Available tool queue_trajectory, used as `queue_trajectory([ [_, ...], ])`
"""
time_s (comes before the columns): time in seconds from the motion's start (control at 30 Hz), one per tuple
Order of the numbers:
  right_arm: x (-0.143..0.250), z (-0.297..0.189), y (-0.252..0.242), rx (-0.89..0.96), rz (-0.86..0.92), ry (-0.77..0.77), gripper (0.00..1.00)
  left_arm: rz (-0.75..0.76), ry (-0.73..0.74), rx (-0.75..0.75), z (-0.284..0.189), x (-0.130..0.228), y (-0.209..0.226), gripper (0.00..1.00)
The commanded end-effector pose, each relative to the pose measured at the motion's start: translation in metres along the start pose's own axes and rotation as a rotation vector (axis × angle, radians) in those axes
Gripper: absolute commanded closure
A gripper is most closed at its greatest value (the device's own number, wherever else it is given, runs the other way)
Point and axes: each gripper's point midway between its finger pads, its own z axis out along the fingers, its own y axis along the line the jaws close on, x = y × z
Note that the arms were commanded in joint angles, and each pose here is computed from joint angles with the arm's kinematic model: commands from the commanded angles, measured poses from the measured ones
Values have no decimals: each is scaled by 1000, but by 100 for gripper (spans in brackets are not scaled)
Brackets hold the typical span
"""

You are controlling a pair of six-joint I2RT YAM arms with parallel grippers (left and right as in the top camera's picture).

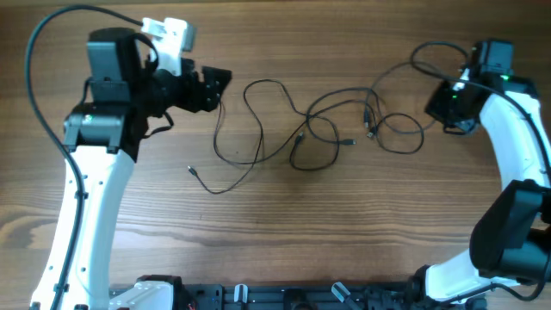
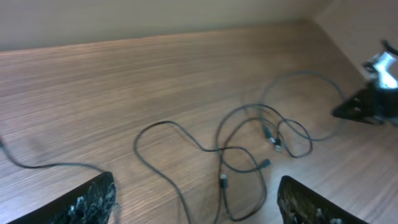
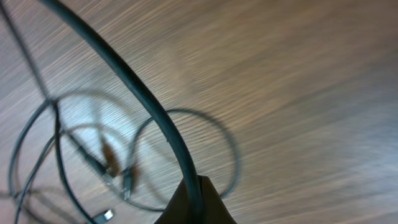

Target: Untangle cables

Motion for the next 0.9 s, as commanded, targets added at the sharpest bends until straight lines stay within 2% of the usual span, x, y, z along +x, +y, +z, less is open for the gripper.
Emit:
queue_trajectory([
  [0.0, -2, -61, 63, -137, -218, -124, 96, 53, 24, 65, 14, 3, -25, 12],
  [0.07, 6, -93, 85, -184, -281, -184, 96, 73, 50, 80, 24, 9, -31, 7],
  [0.2, 20, -170, 109, -269, -348, -307, 96, 58, 126, 110, 48, 27, -35, 6],
  [0.33, 28, -248, 105, -310, -383, -440, 96, 51, 190, 134, 69, 44, -40, 6],
  [0.57, 45, -367, 80, -311, -390, -671, 96, 73, 220, 168, 78, 52, -56, 6],
  [0.7, 55, -416, 44, -212, -328, -798, 96, 81, 225, 179, 79, 54, -62, 6],
  [0.87, 64, -444, -43, 115, -3, -892, 96, 99, 235, 201, 81, 57, -75, 6],
])
